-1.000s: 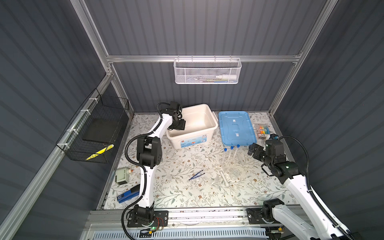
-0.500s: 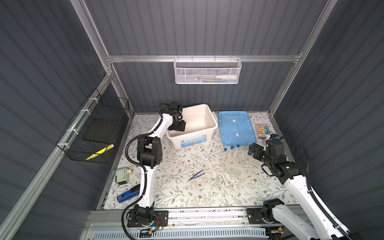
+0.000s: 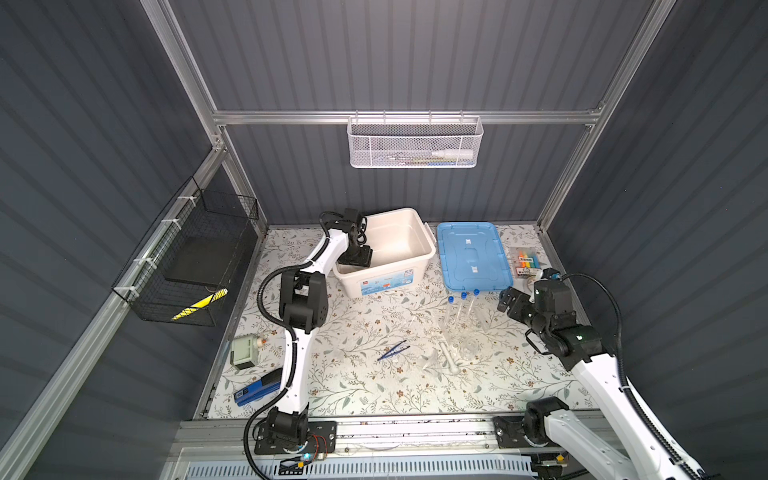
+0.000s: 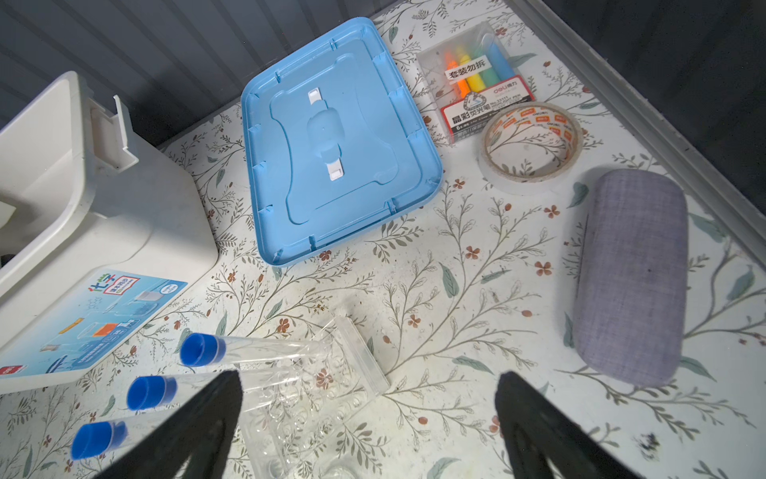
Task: Organize the chemistry lab equipment
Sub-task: 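Release the dish into the bin with the left gripper while the right approaches the bottle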
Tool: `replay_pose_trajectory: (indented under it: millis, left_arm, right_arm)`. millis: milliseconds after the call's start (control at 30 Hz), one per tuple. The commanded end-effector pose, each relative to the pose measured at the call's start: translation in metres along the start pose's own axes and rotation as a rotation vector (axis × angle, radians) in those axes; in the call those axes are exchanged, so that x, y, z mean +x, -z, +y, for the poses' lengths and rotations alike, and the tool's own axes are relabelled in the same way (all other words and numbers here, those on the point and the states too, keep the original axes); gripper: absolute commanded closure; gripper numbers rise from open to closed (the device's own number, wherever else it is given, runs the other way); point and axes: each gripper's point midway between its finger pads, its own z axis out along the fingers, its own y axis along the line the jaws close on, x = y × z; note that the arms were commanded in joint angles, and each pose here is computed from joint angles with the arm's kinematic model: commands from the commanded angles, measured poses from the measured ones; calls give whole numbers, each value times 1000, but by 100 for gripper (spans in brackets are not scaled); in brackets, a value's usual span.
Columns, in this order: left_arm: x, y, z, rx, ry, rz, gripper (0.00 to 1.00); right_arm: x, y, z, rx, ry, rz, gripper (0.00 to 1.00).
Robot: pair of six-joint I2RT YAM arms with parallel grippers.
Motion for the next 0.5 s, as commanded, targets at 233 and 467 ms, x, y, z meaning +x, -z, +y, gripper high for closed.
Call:
replay_pose_trajectory:
  millis: [233, 467]
  left_arm:
    - [-2, 17, -6, 48, 2, -4, 20]
    - [-13, 35, -13, 81, -8, -59, 7]
  right_arm:
    - [6, 16, -9, 40, -21, 49, 6]
    - [32, 27, -8, 67, -15, 191, 11]
